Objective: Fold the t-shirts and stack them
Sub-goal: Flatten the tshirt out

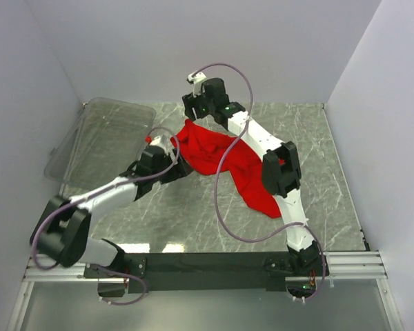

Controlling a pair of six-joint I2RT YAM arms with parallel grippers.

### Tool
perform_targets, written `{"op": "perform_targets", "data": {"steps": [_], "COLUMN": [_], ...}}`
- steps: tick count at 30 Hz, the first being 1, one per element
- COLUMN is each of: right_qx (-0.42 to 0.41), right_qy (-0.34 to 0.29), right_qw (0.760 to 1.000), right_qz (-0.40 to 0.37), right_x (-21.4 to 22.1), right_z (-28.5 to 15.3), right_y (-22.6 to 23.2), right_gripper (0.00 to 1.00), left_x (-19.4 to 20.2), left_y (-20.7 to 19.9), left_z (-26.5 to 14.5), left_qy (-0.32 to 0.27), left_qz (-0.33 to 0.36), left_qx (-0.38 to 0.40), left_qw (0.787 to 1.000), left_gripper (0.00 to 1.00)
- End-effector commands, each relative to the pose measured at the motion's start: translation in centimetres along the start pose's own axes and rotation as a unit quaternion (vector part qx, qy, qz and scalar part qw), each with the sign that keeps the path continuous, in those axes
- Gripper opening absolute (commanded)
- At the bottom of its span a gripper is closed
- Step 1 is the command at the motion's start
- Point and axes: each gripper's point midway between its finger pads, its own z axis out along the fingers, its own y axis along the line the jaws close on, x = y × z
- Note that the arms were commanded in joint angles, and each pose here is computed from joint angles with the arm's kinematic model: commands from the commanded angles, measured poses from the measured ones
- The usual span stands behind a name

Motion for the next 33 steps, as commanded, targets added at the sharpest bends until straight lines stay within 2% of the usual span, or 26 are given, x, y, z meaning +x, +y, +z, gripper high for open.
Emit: {"op": "perform_targets", "data": {"steps": [1, 6, 7, 8, 10, 11, 16, 21, 28, 33], "right_qx": [-0.111, -0.160, -0.159, -0.170, -0.164, -0.164, -0.162, -0.153, -0.131, -0.124], "right_qy": [-0.043, 0.017, 0.015, 0.045, 0.038, 0.066, 0.100, 0.113, 0.117, 0.119], "right_qw": [0.992, 0.985, 0.985, 0.983, 0.984, 0.983, 0.982, 0.982, 0.984, 0.984], "right_qz": [-0.035, -0.059, -0.065, -0.048, -0.055, -0.039, 0.001, 0.020, 0.037, 0.045], "right_x": [-4.5, 0.1, -0.1, 3.1, 3.7, 6.9, 11.0, 12.9, 13.9, 14.3], "right_z": [-6.6, -11.5, -13.1, -13.6, -16.0, -16.5, -19.8, -21.6, -23.1, -23.3], "right_y": [0.3, -1.4, -1.6, -1.7, -1.9, -1.8, -1.5, -1.7, -3.1, -3.6], "right_gripper": [0.71, 0.62, 0.61, 0.61, 0.61, 0.61, 0.57, 0.56, 0.56, 0.56], "left_x": [-3.2, -3.9, -3.9, -4.6, -4.5, -5.0, -4.9, -4.1, -3.5, -3.6], "left_y": [-4.2, -5.7, -6.0, -6.3, -5.9, -6.0, -6.0, -6.3, -4.1, -4.0], "left_z": [1.8, 6.0, 6.5, 7.6, 8.6, 9.6, 11.5, 13.5, 14.3, 13.8], "left_qy": [-0.025, 0.002, 0.007, 0.005, 0.016, 0.014, 0.029, 0.050, 0.057, 0.055], "left_qz": [0.005, 0.003, 0.000, -0.001, -0.003, -0.004, -0.012, -0.015, 0.003, 0.013], "left_qx": [0.062, 0.072, 0.073, 0.068, 0.046, 0.036, 0.018, 0.001, -0.065, -0.071], "left_qw": [0.998, 0.997, 0.997, 0.998, 0.999, 0.999, 0.999, 0.999, 0.996, 0.996], "left_gripper": [0.82, 0.78, 0.78, 0.77, 0.74, 0.74, 0.63, 0.52, 0.49, 0.50]}}
